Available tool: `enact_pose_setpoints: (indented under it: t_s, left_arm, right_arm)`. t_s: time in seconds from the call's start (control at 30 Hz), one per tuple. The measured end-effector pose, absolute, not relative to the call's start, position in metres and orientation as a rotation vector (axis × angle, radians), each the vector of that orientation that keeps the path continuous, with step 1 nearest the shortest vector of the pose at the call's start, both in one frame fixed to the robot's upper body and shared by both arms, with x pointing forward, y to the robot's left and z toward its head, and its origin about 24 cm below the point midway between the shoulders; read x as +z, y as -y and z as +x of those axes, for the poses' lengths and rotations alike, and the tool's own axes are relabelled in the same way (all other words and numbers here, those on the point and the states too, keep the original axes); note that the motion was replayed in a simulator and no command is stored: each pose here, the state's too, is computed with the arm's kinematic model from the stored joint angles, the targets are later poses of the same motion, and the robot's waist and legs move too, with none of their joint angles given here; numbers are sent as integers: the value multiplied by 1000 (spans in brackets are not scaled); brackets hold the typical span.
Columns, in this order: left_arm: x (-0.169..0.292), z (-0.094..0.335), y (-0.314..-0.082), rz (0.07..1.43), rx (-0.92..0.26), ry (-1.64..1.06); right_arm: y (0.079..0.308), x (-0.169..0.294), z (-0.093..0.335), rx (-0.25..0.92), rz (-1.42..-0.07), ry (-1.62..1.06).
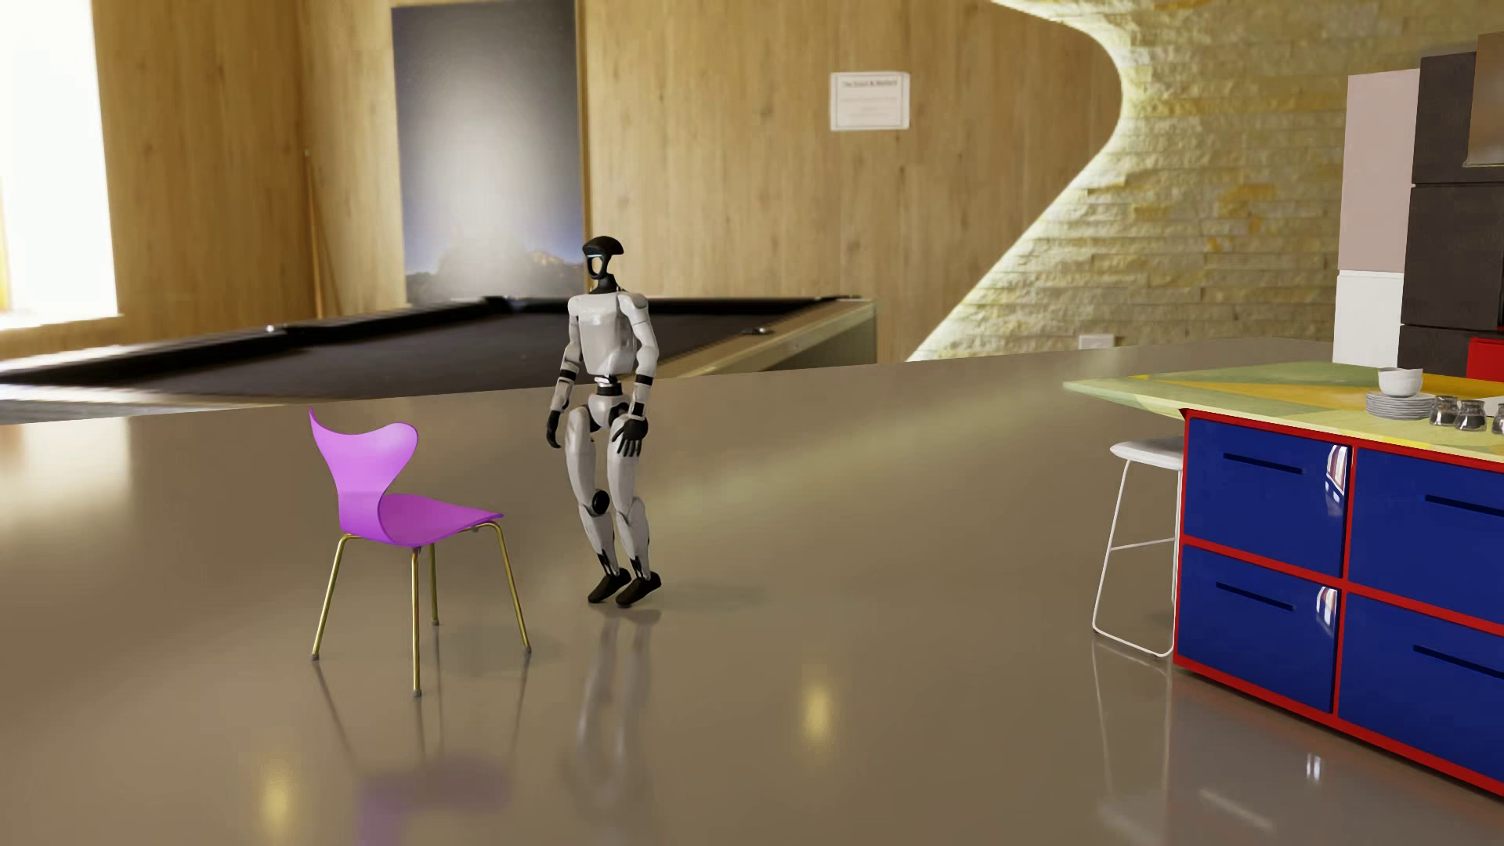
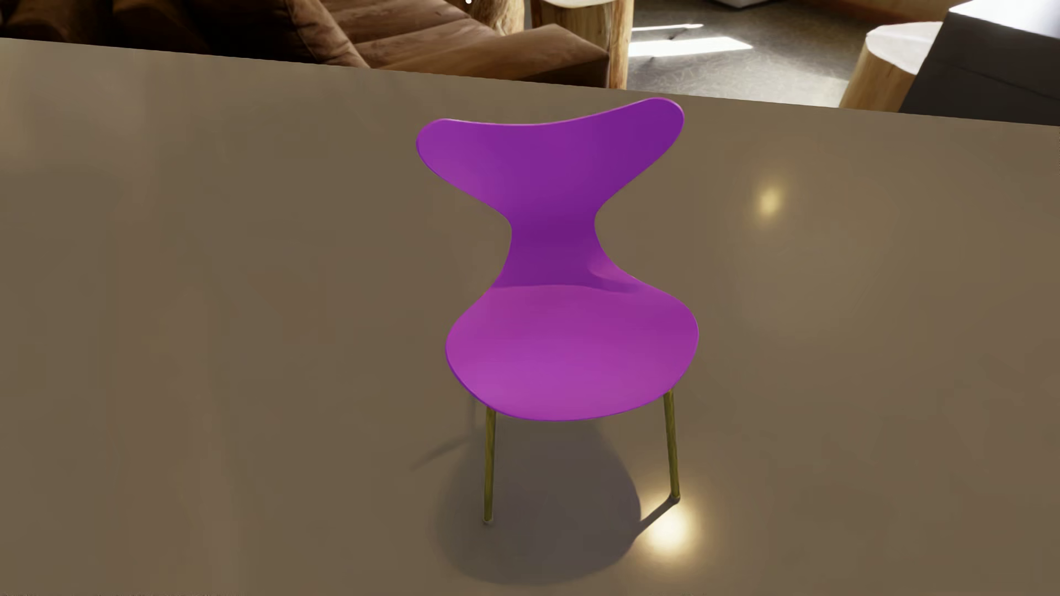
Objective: Stand still
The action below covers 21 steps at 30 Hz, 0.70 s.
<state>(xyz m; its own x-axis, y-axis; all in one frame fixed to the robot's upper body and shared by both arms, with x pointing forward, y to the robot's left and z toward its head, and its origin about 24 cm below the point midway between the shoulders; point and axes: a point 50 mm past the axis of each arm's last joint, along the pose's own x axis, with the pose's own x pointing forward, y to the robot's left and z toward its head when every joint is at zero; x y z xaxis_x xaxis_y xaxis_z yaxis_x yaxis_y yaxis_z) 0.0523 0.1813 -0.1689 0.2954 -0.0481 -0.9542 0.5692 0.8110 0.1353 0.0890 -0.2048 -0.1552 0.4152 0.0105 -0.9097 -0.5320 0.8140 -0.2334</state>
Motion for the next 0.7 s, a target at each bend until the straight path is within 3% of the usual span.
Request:
enact_pose_setpoints:
  t_s: [0.7]
  left_arm:
    - [-169,51,-180,547,-488,-1208]
  right_arm:
    - [199,-155,93,405,-566,-1087]
